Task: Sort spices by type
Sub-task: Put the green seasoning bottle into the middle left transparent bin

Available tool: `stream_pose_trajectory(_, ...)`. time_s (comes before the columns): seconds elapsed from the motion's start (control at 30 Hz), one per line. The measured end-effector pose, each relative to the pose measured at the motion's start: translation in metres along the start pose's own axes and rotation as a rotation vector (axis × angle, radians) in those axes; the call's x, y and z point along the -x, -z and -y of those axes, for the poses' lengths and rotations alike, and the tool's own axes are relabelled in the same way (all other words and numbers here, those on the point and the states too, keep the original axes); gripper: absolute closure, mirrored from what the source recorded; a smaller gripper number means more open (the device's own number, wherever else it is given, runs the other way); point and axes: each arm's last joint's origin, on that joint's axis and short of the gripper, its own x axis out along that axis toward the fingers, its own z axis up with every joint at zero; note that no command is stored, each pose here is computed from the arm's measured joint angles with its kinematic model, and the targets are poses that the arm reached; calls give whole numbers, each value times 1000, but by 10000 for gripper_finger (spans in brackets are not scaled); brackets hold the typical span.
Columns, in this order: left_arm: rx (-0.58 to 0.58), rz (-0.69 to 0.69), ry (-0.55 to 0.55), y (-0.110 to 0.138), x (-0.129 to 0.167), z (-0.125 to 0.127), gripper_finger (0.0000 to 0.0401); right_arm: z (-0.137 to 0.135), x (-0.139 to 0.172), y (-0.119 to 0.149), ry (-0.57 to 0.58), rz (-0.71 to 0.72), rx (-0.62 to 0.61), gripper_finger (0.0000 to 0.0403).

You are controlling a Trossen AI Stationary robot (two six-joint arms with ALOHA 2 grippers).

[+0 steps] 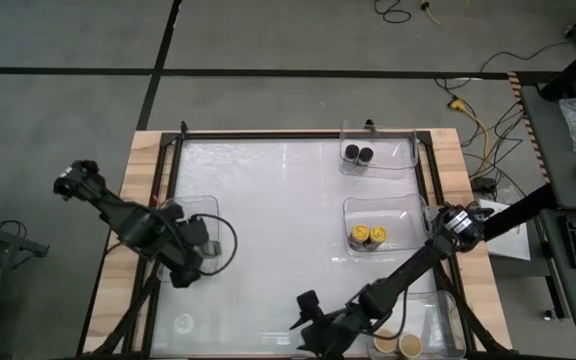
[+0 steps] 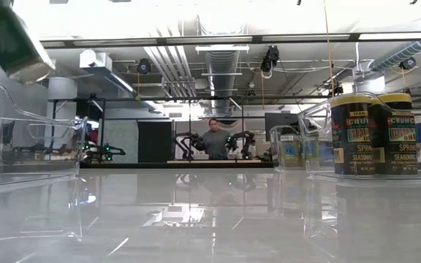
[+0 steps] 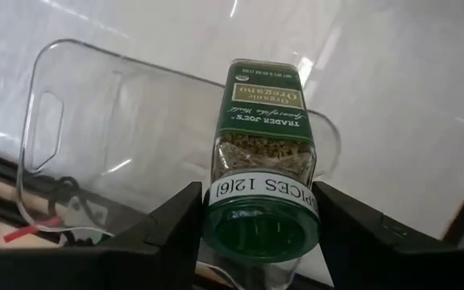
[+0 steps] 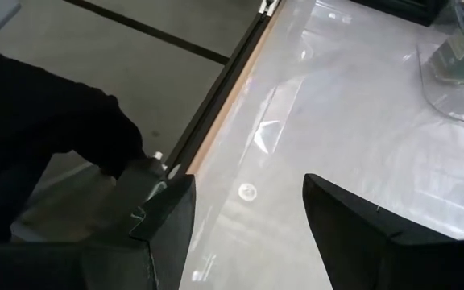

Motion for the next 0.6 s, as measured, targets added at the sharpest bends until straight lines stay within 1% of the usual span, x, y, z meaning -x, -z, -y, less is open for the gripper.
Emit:
stream_pose_trajectory(0.1, -13, -12, -18, 3, -6, -2, 212, 5, -1, 0, 8, -1, -6, 184)
stream_pose_trajectory(0.2, -99, -26, -35, 3, -11, -1, 212, 10, -2, -1, 18, 1, -14, 184)
stream_pose_trajectory(0.3, -242, -39, -54, 0, -16, 4, 212, 16, -4, -1, 30, 2, -18, 184)
stream_pose_trajectory(0.47, -517, -68, -97, -4, -26, 12, 212, 28, -6, -2, 51, 0, -27, 184)
stream_pose_trajectory(0.53, -600, -86, -107, -6, -31, 16, 212, 31, -7, -2, 58, -1, -16, 184)
stream_pose_trajectory(0.6, -657, -100, -121, -7, -34, 18, 212, 36, -8, -2, 66, -3, -2, 184)
